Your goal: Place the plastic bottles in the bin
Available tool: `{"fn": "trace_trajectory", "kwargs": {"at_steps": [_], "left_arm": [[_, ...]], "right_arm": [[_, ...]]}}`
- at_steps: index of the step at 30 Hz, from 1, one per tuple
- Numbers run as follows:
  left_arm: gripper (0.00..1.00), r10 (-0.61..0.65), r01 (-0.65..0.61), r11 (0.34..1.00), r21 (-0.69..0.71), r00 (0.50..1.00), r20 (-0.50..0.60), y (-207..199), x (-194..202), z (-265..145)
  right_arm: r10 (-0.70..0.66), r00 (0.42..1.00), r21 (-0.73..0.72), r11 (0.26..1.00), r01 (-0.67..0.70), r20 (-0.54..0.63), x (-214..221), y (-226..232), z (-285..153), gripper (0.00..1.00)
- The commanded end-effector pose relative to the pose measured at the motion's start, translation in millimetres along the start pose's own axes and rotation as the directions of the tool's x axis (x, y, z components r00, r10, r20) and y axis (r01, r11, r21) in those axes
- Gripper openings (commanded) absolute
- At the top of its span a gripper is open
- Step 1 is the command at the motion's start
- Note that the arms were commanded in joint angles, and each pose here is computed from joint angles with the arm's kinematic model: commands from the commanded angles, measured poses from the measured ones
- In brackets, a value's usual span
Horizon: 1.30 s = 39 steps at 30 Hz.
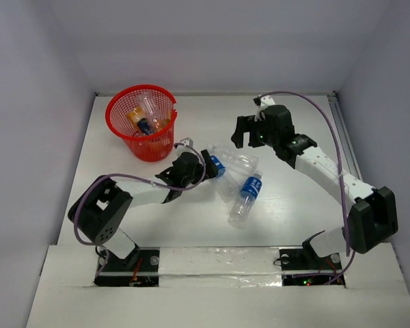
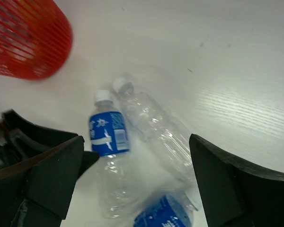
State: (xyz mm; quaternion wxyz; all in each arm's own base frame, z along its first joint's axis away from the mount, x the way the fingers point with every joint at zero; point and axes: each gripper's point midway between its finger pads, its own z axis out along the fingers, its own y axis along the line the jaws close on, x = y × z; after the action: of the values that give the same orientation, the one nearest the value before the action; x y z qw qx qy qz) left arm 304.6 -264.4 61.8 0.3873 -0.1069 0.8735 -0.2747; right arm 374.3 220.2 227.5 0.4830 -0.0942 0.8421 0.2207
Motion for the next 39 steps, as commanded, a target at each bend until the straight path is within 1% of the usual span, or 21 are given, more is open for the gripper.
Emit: {"fn": "trace_trajectory", "kwargs": {"at_steps": [1, 3, 5, 7, 8, 10, 14, 16, 17, 18, 19, 21, 23, 25, 29, 30, 32, 33, 35, 38, 39], "left_arm": [[0.99, -0.042, 0.037, 0.997, 0.07, 0.997, 0.071, -33, -26, 12], [0.99, -0.029, 0.026, 0.998, 0.063, 0.998, 0.049, -36, -23, 23], [0.99, -0.029, 0.026, 0.998, 0.064, 0.998, 0.047, -40, -24, 30], [0.99, -0.031, 0.028, 0.998, 0.05, 0.999, 0.043, -39, -22, 39], [0.99, -0.031, 0.029, 0.999, 0.041, 0.999, 0.042, -37, -21, 42], [0.97, -0.026, 0.025, 1.0, 0.017, 0.999, 0.048, -32, -20, 48], [0.88, -0.016, 0.018, 0.999, -0.028, 0.998, 0.055, -22, -17, 58], [0.79, -0.013, 0.016, 0.999, -0.048, 0.998, 0.06, -17, -16, 62], [0.76, -0.015, 0.018, 0.999, -0.051, 0.998, 0.068, -16, -17, 63], [0.71, -0.018, 0.023, 0.997, -0.069, 0.997, 0.078, -10, -20, 65], [0.69, -0.02, 0.025, 0.997, -0.07, 0.997, 0.08, -10, -20, 65], [0.68, -0.025, 0.033, 0.996, -0.082, 0.995, 0.1, -6, -27, 64], [0.62, -0.027, 0.038, 0.995, -0.093, 0.992, 0.121, 1, -36, 62], [0.57, -0.031, 0.043, 0.996, -0.078, 0.989, 0.143, -1, -46, 55], [0.56, -0.027, 0.041, 0.997, -0.069, 0.98, 0.197, 5, -62, 36], [0.56, -0.031, 0.043, 0.998, -0.049, 0.973, 0.229, -2, -73, 26], [0.56, -0.01, 0.023, 0.998, -0.053, 0.97, 0.243, -2, -78, 15], [0.55, -0.011, 0.022, 0.999, -0.036, 0.961, 0.275, -9, -90, 3], [0.55, 0.014, -0.004, 0.999, -0.036, 0.958, 0.287, -10, -96, -11], [0.53, 0.03, -0.029, 1.0, -0.01, 0.936, 0.35, -21, -119, -46], [0.53, 0.022, -0.031, 0.999, 0.016, 0.919, 0.394, -30, -134, -65]], "right_arm": [[-0.07, 0.991, 0.006, 0.997, 0.071, -0.116, 16, -15, 10, 0.98], [-0.098, 0.986, -0.003, 0.995, 0.098, -0.138, 12, -14, 15, 0.98], [-0.11, 0.976, -0.025, 0.994, 0.108, -0.188, 23, -14, 25, 0.98], [-0.133, 0.969, -0.048, 0.991, 0.125, -0.206, 21, -11, 30, 0.98], [-0.14, 0.961, -0.048, 0.99, 0.132, -0.24, 30, -14, 37, 0.98], [-0.148, 0.953, -0.061, 0.989, 0.137, -0.264, 33, -13, 43, 0.98], [-0.179, 0.928, -0.087, 0.983, 0.159, -0.325, 45, -16, 60, 0.98], [-0.189, 0.906, -0.094, 0.982, 0.165, -0.378, 58, -20, 69, 0.99], [-0.189, 0.907, -0.107, 0.981, 0.16, -0.377, 53, -16, 72, 0.99], [-0.227, 0.895, -0.127, 0.973, 0.192, -0.385, 55, -18, 75, 1.0], [-0.23, 0.877, -0.136, 0.972, 0.189, -0.422, 66, -20, 78, 1.0], [-0.261, 0.867, -0.154, 0.964, 0.215, -0.425, 63, -20, 83, 1.0], [-0.268, 0.851, -0.156, 0.963, 0.221, -0.451, 70, -23, 87, 1.0], [-0.287, 0.842, -0.175, 0.957, 0.231, -0.457, 68, -22, 89, 1.0], [-0.298, 0.818, -0.207, 0.953, 0.223, -0.492, 80, -22, 98, 1.0], [-0.307, 0.812, -0.215, 0.95, 0.227, -0.496, 82, -23, 101, 1.0], [-0.312, 0.803, -0.23, 0.947, 0.223, -0.507, 83, -21, 105, 1.0], [-0.315, 0.794, -0.239, 0.946, 0.219, -0.52, 90, -23, 110, 1.0], [-0.317, 0.791, -0.254, 0.944, 0.21, -0.524, 92, -21, 114, 1.0], [-0.309, 0.782, -0.267, 0.945, 0.189, -0.541, 103, -21, 122, 1.0], [-0.306, 0.785, -0.265, 0.946, 0.186, -0.538, 102, -21, 126, 1.0]]}}
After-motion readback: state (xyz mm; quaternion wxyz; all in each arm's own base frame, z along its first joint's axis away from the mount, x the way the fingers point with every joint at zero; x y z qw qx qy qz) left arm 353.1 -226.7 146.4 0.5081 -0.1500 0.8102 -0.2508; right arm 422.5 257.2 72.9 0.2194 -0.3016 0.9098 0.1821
